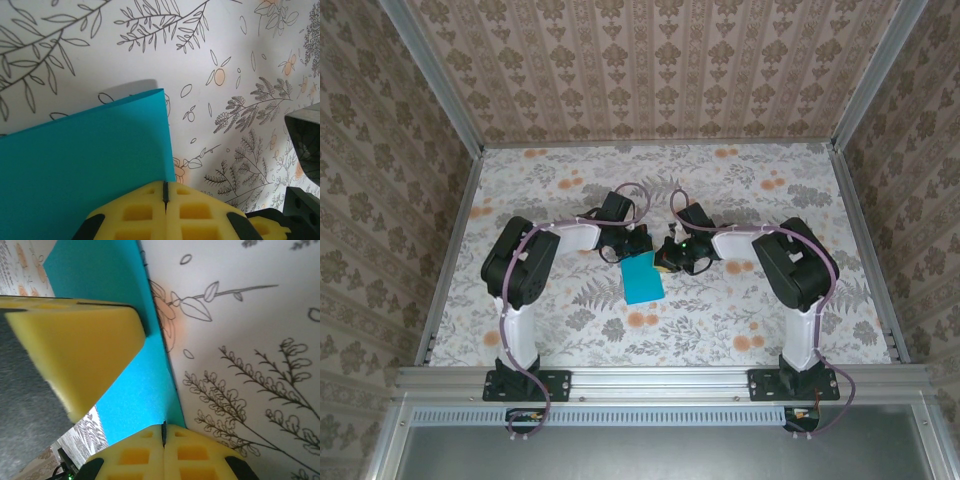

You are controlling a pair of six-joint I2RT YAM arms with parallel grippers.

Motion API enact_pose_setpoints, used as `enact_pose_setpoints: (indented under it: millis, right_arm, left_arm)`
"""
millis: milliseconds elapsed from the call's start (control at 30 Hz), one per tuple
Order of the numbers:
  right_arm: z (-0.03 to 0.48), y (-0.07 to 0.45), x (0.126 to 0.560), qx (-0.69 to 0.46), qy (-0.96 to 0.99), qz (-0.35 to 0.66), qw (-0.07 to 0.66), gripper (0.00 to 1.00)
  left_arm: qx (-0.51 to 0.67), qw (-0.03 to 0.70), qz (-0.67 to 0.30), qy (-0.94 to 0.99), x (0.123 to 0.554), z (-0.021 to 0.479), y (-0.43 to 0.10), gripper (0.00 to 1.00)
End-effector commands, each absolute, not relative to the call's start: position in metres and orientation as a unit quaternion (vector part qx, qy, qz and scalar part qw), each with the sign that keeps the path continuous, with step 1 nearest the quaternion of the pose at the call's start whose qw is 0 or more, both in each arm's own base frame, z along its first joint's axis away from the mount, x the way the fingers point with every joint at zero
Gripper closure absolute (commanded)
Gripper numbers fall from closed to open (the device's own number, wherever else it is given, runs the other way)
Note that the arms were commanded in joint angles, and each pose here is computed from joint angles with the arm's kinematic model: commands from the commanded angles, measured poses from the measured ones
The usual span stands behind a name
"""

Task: Fold a paper plane with a square sheet of paper (pick it up from the middle)
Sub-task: First fold in half a square sheet of paper at the center of the table.

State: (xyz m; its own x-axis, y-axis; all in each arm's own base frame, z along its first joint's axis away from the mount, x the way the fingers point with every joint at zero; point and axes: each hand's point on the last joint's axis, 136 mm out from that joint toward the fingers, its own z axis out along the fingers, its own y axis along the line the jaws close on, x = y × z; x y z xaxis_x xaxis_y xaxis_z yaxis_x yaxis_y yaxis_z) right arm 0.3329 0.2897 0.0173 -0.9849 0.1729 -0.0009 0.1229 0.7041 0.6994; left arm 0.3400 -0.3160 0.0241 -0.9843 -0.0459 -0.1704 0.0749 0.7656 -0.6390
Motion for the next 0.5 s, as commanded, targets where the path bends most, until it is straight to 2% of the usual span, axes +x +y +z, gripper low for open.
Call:
enact_pose_setpoints:
  millis: [0, 467]
  right_arm:
    - [0.013, 0.292, 0.332, 0.090, 0.925, 0.369, 0.022, 1.00]
    - [0.007, 0.273, 0.274, 0.066, 0.942, 0.328, -0.033, 1.00]
  left_arm:
    - [0.011, 0.077, -0.326, 0.942, 0.337, 0.011, -0.310, 1.00]
    - [-0.059, 0.041, -0.236, 0.969, 0.309, -0.042, -0.264, 1.00]
